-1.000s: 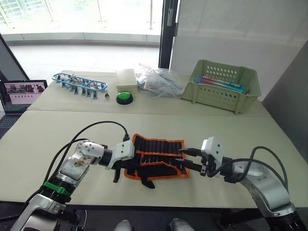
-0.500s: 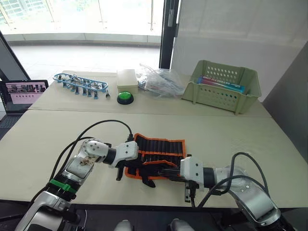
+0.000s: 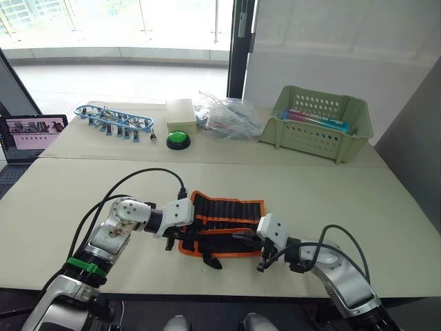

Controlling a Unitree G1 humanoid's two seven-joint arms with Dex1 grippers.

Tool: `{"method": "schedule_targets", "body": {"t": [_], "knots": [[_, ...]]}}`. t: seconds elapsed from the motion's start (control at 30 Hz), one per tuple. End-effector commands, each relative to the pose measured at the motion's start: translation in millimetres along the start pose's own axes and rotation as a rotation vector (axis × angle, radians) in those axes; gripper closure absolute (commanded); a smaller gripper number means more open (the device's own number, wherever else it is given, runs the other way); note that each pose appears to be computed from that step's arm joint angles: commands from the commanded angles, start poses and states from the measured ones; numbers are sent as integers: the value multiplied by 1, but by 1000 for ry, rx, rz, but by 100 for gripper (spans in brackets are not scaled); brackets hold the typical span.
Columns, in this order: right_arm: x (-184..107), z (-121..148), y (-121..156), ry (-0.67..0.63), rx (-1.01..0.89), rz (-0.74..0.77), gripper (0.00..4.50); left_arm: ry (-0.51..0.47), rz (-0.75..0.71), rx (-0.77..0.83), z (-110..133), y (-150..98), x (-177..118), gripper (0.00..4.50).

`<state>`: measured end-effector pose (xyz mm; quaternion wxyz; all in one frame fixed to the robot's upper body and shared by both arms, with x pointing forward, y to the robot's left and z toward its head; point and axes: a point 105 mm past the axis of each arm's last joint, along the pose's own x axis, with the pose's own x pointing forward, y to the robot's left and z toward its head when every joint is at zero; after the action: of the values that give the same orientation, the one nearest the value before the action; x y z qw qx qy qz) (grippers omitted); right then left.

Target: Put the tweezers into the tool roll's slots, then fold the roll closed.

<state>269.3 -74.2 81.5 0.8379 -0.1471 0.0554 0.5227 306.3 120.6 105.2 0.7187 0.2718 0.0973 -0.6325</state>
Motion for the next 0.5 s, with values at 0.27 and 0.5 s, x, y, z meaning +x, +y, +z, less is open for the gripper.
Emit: {"method": "schedule_targets", "body": {"t": [0.27, 0.5], "knots": [[0, -8, -2, -3, 63, -51, 450, -262, 22, -110, 35, -13, -28, 244], [-5, -15, 0, -1, 112, -91, 450, -318, 95, -223, 20, -28, 3, 448]]}}
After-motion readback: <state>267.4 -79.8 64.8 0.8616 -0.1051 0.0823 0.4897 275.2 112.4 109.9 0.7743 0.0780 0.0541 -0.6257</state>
